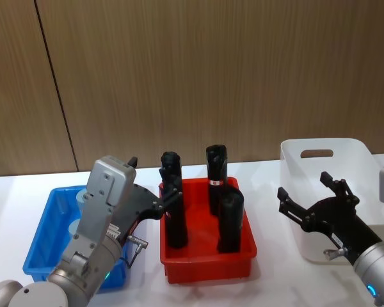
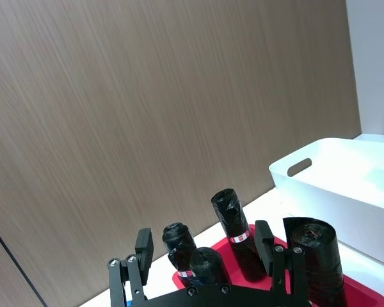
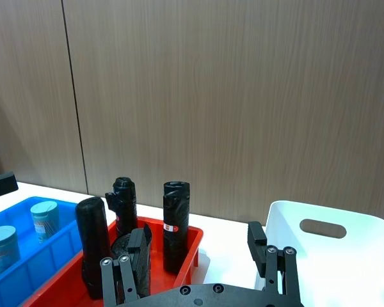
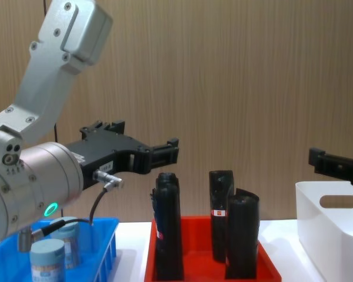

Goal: Pick the cotton swabs from the blue box and place them into the white box.

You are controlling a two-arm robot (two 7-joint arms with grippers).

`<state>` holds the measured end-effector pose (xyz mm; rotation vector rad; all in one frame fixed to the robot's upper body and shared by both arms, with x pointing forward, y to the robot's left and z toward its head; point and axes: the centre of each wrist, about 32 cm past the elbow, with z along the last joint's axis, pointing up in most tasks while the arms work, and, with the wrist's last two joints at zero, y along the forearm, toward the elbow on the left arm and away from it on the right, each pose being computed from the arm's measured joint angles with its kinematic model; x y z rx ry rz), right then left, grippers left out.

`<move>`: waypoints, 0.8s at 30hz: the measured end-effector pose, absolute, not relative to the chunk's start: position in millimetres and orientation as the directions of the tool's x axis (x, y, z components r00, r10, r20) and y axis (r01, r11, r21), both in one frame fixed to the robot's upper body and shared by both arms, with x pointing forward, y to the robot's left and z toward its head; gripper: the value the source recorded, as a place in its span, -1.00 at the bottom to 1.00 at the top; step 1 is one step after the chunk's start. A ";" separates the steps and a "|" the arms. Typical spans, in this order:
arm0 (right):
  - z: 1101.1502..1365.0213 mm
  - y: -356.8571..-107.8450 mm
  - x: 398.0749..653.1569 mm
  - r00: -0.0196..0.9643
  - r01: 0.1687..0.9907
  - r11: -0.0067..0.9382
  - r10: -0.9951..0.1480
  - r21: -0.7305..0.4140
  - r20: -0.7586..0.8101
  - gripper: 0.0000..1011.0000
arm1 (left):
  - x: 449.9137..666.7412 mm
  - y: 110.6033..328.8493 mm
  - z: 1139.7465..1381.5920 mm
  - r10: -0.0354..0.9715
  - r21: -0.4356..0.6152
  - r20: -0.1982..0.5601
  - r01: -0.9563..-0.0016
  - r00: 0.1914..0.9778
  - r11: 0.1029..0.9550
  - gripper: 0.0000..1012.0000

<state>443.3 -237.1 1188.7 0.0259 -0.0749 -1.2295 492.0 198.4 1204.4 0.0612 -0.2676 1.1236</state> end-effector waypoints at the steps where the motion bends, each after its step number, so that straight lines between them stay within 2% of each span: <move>1: 1188.7 -237.1 443.3 0.333 0.940 0.335 -0.942 0.060 0.043 0.98 | 492.0 198.4 1204.4 0.882 -0.086 0.242 -0.897 0.404 0.434 0.98; 24: 1188.7 -237.1 443.3 0.333 0.940 0.335 -0.942 0.060 0.043 0.98 | 492.0 198.4 1204.4 0.882 -0.086 0.242 -0.897 0.404 0.434 0.98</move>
